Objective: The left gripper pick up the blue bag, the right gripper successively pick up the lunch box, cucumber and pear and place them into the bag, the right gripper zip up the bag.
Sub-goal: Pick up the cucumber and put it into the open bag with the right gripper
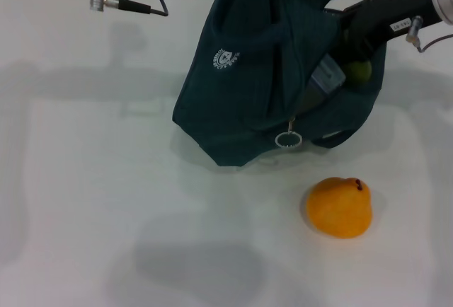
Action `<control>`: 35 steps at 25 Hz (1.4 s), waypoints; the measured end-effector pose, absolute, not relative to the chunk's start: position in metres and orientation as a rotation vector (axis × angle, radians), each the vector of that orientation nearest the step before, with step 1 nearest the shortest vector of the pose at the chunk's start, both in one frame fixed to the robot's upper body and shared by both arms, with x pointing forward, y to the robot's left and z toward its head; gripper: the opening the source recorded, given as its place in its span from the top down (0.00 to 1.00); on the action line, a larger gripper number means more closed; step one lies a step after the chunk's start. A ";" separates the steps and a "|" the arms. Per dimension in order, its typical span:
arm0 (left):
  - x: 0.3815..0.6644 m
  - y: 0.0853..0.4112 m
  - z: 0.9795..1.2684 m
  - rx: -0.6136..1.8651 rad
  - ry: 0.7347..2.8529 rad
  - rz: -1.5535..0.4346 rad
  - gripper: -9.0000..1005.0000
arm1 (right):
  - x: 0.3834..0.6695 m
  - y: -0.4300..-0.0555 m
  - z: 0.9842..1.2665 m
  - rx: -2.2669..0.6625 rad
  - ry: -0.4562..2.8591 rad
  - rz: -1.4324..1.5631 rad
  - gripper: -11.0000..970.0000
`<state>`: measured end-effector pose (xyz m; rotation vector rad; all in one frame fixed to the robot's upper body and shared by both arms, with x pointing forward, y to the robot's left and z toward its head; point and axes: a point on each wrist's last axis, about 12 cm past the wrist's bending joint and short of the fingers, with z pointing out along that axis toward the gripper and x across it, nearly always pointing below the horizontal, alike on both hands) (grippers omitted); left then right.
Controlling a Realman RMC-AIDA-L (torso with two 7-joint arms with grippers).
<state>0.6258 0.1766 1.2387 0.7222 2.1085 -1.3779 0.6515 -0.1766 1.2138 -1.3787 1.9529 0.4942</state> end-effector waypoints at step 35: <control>0.617 0.177 1.241 0.694 2.054 -1.642 0.95 | 0.643 -0.197 1.225 -1.264 1.927 0.536 0.38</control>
